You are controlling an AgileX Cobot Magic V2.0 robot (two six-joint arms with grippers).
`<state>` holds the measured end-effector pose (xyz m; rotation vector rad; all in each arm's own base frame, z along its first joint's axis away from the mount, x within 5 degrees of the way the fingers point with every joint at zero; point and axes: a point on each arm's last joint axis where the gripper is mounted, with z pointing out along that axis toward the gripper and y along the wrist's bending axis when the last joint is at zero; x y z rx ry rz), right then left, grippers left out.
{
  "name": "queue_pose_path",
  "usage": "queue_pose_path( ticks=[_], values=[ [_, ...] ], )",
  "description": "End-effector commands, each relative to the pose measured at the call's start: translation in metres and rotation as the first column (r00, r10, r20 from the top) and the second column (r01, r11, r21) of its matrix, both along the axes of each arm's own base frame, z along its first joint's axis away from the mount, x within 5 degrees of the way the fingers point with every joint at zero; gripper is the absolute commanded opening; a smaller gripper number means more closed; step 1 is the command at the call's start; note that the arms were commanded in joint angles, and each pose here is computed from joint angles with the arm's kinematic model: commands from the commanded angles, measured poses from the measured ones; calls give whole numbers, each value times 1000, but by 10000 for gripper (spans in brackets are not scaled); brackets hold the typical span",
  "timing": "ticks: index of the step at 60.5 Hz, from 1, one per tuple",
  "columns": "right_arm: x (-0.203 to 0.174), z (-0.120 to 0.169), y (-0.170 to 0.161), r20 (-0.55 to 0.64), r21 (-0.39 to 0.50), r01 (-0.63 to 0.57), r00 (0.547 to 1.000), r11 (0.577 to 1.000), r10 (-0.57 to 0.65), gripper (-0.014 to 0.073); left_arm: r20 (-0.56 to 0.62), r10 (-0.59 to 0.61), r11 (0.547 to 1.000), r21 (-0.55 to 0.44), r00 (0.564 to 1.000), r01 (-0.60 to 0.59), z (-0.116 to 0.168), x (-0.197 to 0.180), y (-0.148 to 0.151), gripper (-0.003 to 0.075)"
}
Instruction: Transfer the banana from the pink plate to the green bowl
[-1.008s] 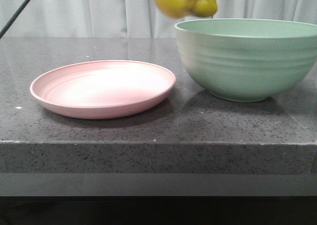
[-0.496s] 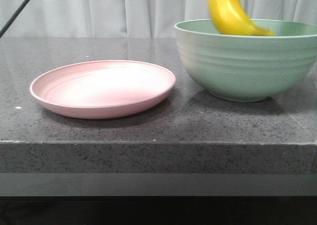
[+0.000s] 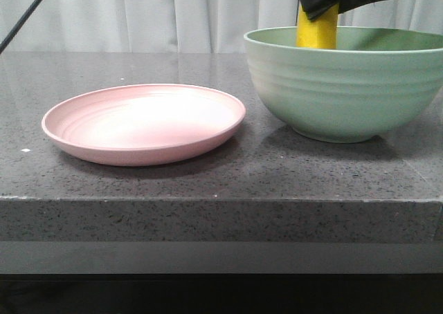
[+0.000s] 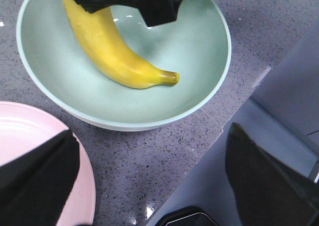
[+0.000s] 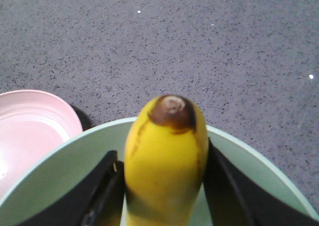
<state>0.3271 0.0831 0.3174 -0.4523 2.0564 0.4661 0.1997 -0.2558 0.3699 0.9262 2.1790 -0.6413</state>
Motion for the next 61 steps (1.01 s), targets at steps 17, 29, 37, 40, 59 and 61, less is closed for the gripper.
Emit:
queue_pose_path(
  ticks=[17, 29, 37, 40, 59, 61],
  values=[
    [-2, 23, -3, 79, 22, 25, 996, 999, -27, 465, 74, 7, 995, -104, 997, 0, 27, -5, 3, 588],
    [-3, 26, -4, 92, 23, 33, 995, 999, -35, 494, 74, 7, 995, -104, 997, 0, 27, -5, 3, 588],
    [-13, 39, -4, 125, 31, 21, 992, 999, -24, 470, 74, 7, 995, -104, 997, 0, 27, -5, 3, 575],
    [-18, 46, -5, 145, 34, 20, 989, 999, -25, 417, 75, 8, 994, -106, 997, 0, 27, -5, 3, 534],
    [-44, 78, -9, 246, 56, 17, 969, 998, -30, -61, 224, 71, 989, -144, 972, -39, 37, 12, 10, -19],
    [-47, 81, -9, 255, 58, 17, 966, 998, -31, -61, 241, 98, 986, -156, 966, -61, 38, 18, 14, -20]
  ],
)
